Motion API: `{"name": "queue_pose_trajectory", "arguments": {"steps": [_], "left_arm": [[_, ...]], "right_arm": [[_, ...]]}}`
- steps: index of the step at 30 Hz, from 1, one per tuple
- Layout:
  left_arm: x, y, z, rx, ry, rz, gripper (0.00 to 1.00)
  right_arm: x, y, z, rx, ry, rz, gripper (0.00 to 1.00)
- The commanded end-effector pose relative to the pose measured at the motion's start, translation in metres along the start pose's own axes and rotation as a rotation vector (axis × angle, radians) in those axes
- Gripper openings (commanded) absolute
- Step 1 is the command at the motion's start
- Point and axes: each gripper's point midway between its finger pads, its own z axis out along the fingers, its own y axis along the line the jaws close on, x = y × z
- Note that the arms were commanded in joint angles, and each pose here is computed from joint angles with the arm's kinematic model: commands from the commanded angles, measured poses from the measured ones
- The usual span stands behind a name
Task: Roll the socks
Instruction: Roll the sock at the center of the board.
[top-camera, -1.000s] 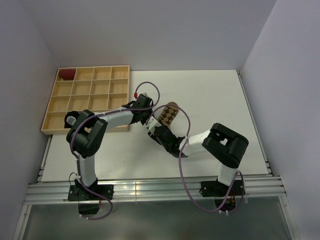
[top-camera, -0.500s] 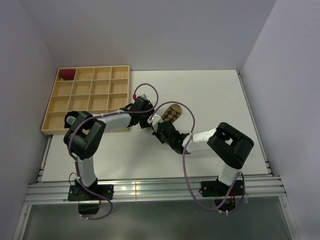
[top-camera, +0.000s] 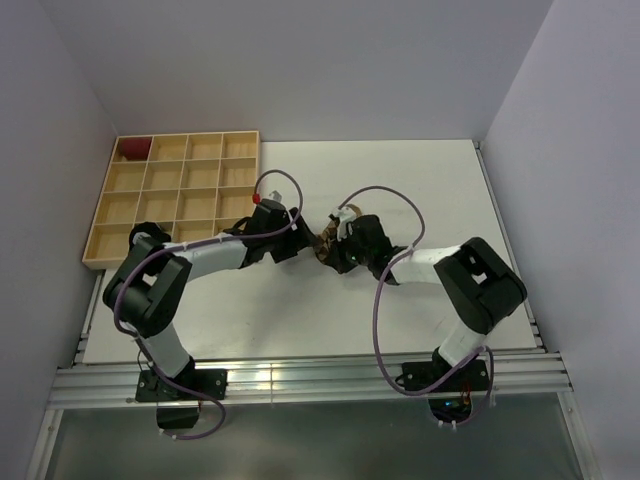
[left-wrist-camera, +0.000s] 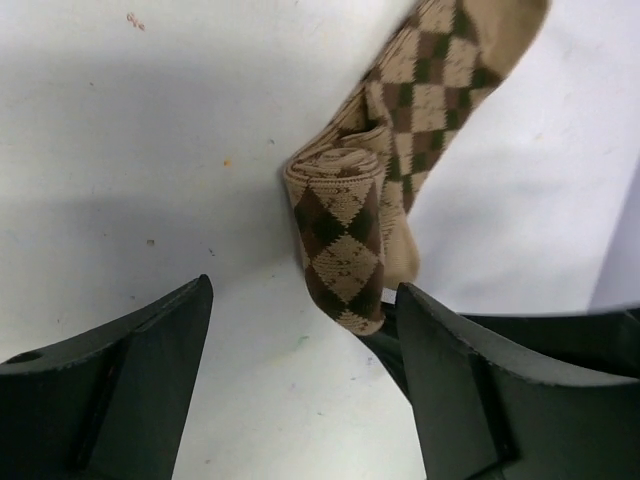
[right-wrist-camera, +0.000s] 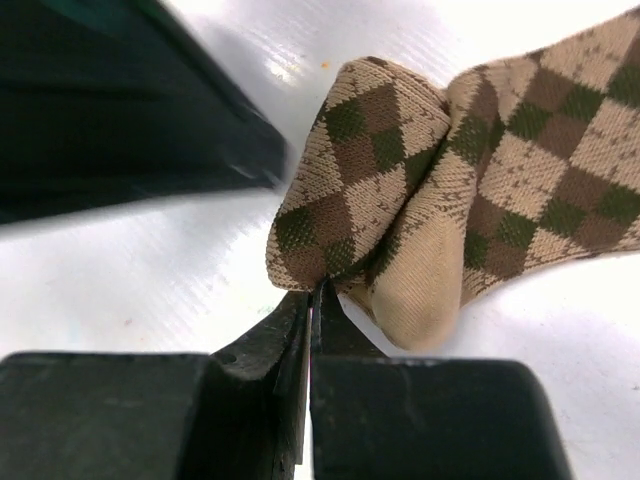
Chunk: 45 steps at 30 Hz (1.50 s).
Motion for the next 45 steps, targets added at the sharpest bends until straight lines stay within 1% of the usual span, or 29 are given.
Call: {"name": "queue_pose_trajectory", "arguments": {"steps": [1, 5, 7, 8, 10, 11, 12, 14, 15, 19, 20, 24, 32, 34, 36, 37, 38, 39, 41, 42, 44, 45], "left_arm": [[-0.03, -0.037, -0.02, 0.15, -0.103, -0.048, 0.81], [-0.035, -0.043, -0.023, 0.185, -0.126, -0.066, 0.81], [-0.034, -0.046, -0.021, 0.207, -0.122, -0.075, 0.79], [-0.032, -0.045, -0.018, 0.21, -0.115, -0.077, 0.78], [-0.025, -0.042, -0.012, 0.207, -0.085, -0.094, 0.77], [-0.024, -0.041, -0.01, 0.213, -0.081, -0.098, 0.76], [-0.021, -0.04, -0.008, 0.214, -0.074, -0.103, 0.76], [-0.015, -0.036, -0.003, 0.219, -0.054, -0.122, 0.75], [-0.013, -0.035, -0.001, 0.217, -0.047, -0.126, 0.75], [-0.008, -0.031, 0.01, 0.197, -0.029, -0.125, 0.74], [-0.006, -0.031, 0.012, 0.2, -0.022, -0.124, 0.74], [-0.007, -0.031, 0.021, 0.186, -0.018, -0.117, 0.73], [-0.007, -0.005, 0.04, 0.05, -0.033, -0.127, 0.68], [-0.01, 0.003, 0.044, 0.009, -0.051, -0.127, 0.64], [-0.007, 0.014, 0.048, -0.038, -0.041, -0.125, 0.61], [-0.007, 0.017, 0.052, -0.054, -0.04, -0.12, 0.54], [-0.004, 0.021, 0.053, -0.073, -0.03, -0.119, 0.51], [-0.002, 0.024, 0.055, -0.086, -0.024, -0.12, 0.44], [0.001, 0.03, 0.057, -0.105, -0.014, -0.118, 0.38], [0.005, 0.035, 0.057, -0.122, 0.0, -0.11, 0.28], [0.009, 0.039, 0.056, -0.136, 0.01, -0.101, 0.21], [0.014, 0.043, 0.055, -0.153, 0.027, -0.092, 0.12]], "right_arm": [[0.005, 0.015, -0.008, -0.166, 0.048, 0.134, 0.0], [0.002, 0.017, -0.012, -0.302, 0.06, 0.247, 0.0], [0.003, 0.016, -0.016, -0.369, 0.078, 0.329, 0.0], [-0.001, 0.016, -0.016, -0.397, 0.062, 0.344, 0.0], [0.0, 0.01, -0.017, -0.432, 0.07, 0.431, 0.0], [0.0, 0.013, -0.018, -0.479, 0.072, 0.448, 0.0], [-0.001, 0.012, -0.018, -0.495, 0.078, 0.491, 0.0], [-0.005, 0.01, -0.02, -0.535, 0.071, 0.522, 0.0], [-0.003, 0.009, -0.018, -0.544, 0.088, 0.564, 0.0], [-0.005, 0.003, -0.014, -0.561, 0.103, 0.594, 0.0], [-0.001, 0.002, -0.013, -0.549, 0.125, 0.609, 0.0], [-0.001, -0.001, -0.009, -0.539, 0.129, 0.595, 0.0], [0.005, -0.005, -0.004, -0.516, 0.152, 0.601, 0.0], [0.005, -0.005, -0.004, -0.512, 0.156, 0.599, 0.0], [0.006, -0.006, -0.004, -0.505, 0.158, 0.602, 0.0], [0.007, -0.007, -0.003, -0.5, 0.161, 0.604, 0.0], [0.007, -0.006, -0.003, -0.501, 0.16, 0.602, 0.0], [0.007, -0.007, -0.003, -0.498, 0.161, 0.604, 0.0], [0.006, -0.008, -0.003, -0.487, 0.159, 0.598, 0.0], [0.006, -0.009, -0.004, -0.479, 0.155, 0.594, 0.0], [0.001, -0.009, -0.007, -0.468, 0.139, 0.571, 0.0], [0.0, -0.01, -0.007, -0.448, 0.129, 0.557, 0.0]]}}
